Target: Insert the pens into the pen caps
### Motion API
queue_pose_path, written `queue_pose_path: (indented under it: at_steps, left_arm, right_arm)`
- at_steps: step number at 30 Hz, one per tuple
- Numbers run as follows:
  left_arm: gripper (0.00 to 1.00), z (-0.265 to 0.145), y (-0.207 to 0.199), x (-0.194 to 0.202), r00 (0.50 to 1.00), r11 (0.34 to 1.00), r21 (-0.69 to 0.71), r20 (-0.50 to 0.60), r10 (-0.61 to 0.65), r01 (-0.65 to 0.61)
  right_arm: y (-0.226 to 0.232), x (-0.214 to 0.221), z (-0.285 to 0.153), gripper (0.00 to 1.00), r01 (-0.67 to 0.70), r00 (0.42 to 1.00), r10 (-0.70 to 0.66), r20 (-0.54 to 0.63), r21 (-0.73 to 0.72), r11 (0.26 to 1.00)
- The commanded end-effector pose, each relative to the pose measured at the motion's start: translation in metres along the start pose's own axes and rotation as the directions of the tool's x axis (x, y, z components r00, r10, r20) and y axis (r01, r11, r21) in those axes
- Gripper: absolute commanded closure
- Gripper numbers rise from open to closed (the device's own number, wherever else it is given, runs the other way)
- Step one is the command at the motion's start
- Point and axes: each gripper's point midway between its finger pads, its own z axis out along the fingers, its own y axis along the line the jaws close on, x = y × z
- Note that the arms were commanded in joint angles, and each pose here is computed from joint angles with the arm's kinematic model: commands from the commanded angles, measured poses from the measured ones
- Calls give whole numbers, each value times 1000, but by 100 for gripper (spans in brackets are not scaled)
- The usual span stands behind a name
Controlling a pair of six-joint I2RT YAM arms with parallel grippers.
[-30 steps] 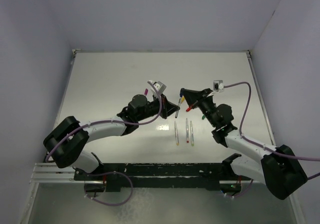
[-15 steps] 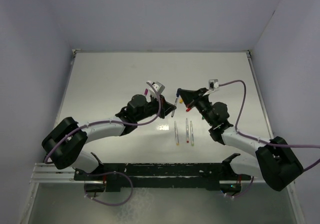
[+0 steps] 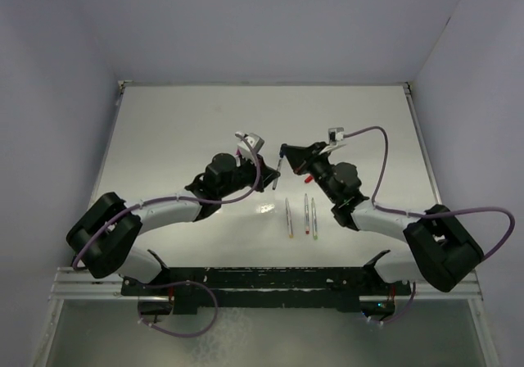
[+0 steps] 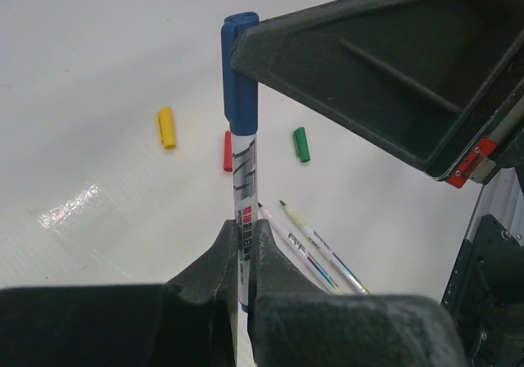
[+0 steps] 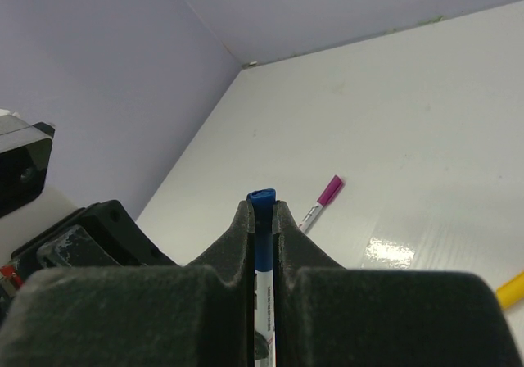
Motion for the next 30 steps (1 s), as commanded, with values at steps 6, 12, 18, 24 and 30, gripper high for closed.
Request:
queue_pose_path:
  at_steps: [6, 12, 18, 24, 30]
  left_arm:
    - [100, -29, -27, -158, 875, 992, 2, 471, 109, -125]
    - [100, -18, 8, -109, 948, 983, -129, 274, 161, -130]
    - [100, -9, 45, -65, 978, 952, -256, 81, 193, -167]
    - [100, 0, 86, -42, 974, 881, -416, -94, 205, -225]
    - [100, 5, 130, -15, 945, 791, -534, -277, 172, -300]
  right_arm:
    - [-15, 65, -17, 100, 108, 944, -69, -321, 105, 989]
    - [5, -21, 6, 55, 216, 971, -193, -139, 170, 961]
    - [24, -115, -12, 38, 267, 951, -299, 75, 287, 920]
    - [1, -137, -55, 30, 238, 938, -320, 132, 427, 873]
    - [-26, -118, -87, 31, 202, 956, -281, 79, 515, 833]
